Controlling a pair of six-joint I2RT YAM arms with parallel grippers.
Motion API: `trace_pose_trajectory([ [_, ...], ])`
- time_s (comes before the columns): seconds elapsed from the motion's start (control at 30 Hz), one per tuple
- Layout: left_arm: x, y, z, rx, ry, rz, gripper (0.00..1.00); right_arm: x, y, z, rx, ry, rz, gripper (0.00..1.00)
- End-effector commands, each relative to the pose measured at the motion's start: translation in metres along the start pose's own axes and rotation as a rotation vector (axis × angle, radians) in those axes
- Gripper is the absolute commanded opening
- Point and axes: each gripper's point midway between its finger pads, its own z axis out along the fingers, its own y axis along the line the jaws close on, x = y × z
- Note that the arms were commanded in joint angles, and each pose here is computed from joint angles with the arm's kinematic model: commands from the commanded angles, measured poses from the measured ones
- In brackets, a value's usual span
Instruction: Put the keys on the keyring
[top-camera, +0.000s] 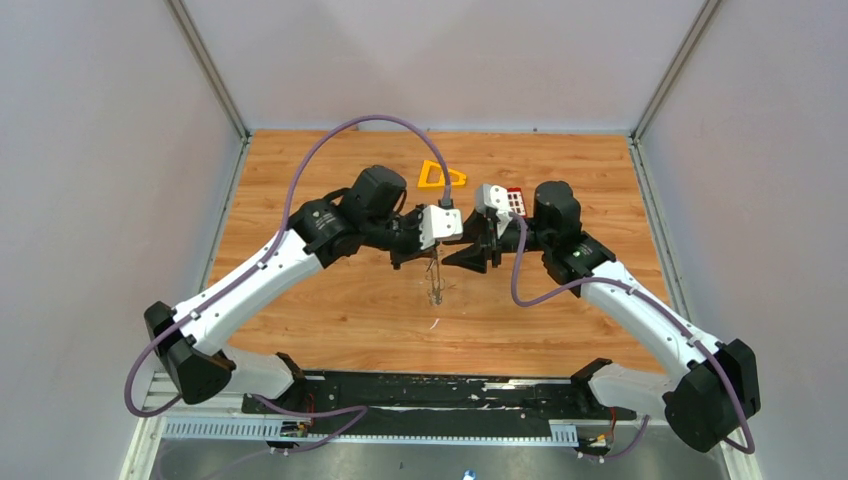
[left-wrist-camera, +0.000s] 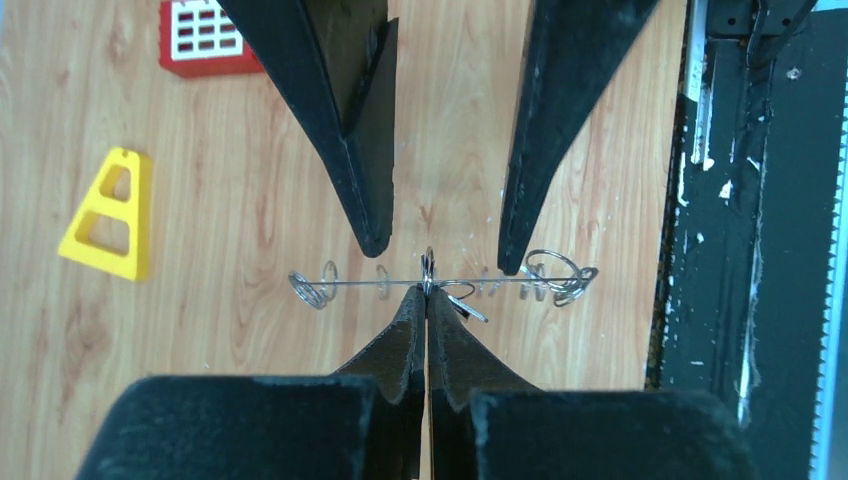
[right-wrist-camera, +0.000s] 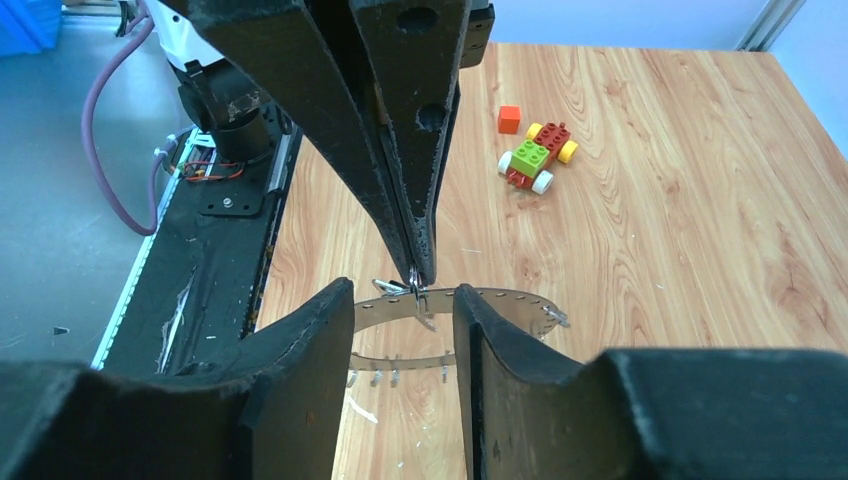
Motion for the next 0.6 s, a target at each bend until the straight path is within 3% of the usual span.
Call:
trace_pose_trajectory([
  [0.0,0.0088,-0.0039,-0.0132,-0.021,0.154,-0.15,0.0,-0.0127,-0.0063,0.0001,0.013,-0.015,-0.033,0.42],
  [0.57,0.0109,-0.0086,-0.0202,0.016,0.38,-0.244,0.0,-0.0028,-0.0092,0.0039,0.009,-0.016,-0.002,0.39],
])
